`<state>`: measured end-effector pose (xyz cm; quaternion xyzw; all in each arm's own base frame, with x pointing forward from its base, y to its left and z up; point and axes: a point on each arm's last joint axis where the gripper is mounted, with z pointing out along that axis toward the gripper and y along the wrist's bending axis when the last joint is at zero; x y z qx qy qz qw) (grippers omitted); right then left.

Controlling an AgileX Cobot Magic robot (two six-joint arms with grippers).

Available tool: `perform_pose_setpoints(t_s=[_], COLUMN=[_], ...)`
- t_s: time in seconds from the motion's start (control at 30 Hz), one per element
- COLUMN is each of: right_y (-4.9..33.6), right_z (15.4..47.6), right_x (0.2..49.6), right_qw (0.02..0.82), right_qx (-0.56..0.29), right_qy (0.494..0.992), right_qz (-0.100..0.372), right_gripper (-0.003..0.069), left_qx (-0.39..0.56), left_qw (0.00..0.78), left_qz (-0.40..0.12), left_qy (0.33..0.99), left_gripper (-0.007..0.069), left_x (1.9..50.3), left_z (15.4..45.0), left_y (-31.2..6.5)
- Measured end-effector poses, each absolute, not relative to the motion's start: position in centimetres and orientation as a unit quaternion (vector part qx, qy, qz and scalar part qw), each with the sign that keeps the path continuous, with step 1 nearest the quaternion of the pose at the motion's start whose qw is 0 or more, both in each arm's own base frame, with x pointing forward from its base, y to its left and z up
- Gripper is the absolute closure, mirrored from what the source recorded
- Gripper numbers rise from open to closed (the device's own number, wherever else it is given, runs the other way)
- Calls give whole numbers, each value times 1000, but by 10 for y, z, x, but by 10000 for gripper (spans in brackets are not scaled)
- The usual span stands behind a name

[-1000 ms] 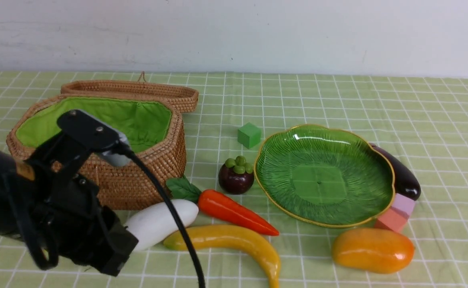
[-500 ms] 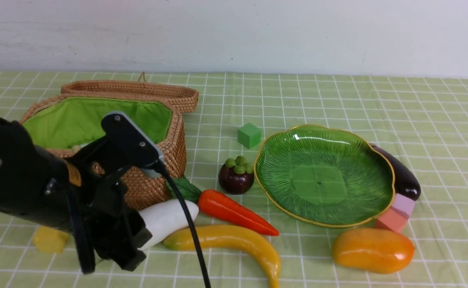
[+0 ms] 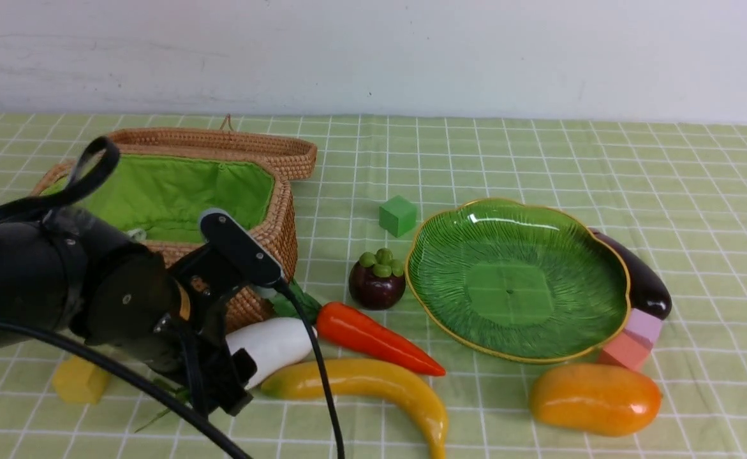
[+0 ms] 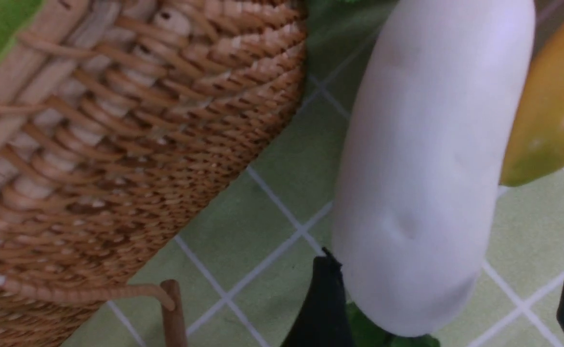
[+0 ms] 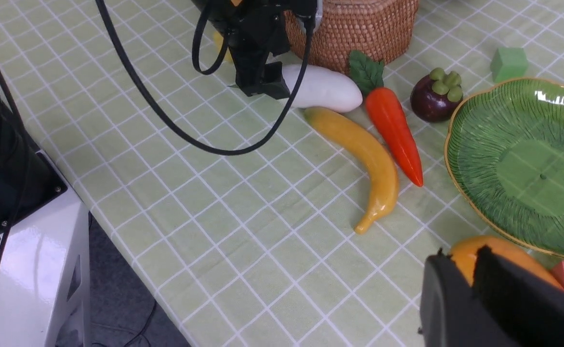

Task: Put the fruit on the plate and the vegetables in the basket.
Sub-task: Take a daikon with your left arm and place it on the basket on the left.

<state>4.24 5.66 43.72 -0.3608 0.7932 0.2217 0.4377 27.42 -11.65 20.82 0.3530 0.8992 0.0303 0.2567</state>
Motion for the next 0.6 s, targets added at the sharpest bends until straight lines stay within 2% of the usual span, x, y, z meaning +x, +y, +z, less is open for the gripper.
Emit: perform_pose_setpoints(t_s=[0.6], right_y=[57], right_z=[437], right_x=[42], right_qw=[433], right_qx=[-362], right_qy=[795], right_qz=[222], right_gripper=[547], left_qx=[380], left_qw=[269], left_qz=[40], left_qy=[884], left_gripper=[45], left_x=[292], left_z=[181], left_y=[-124])
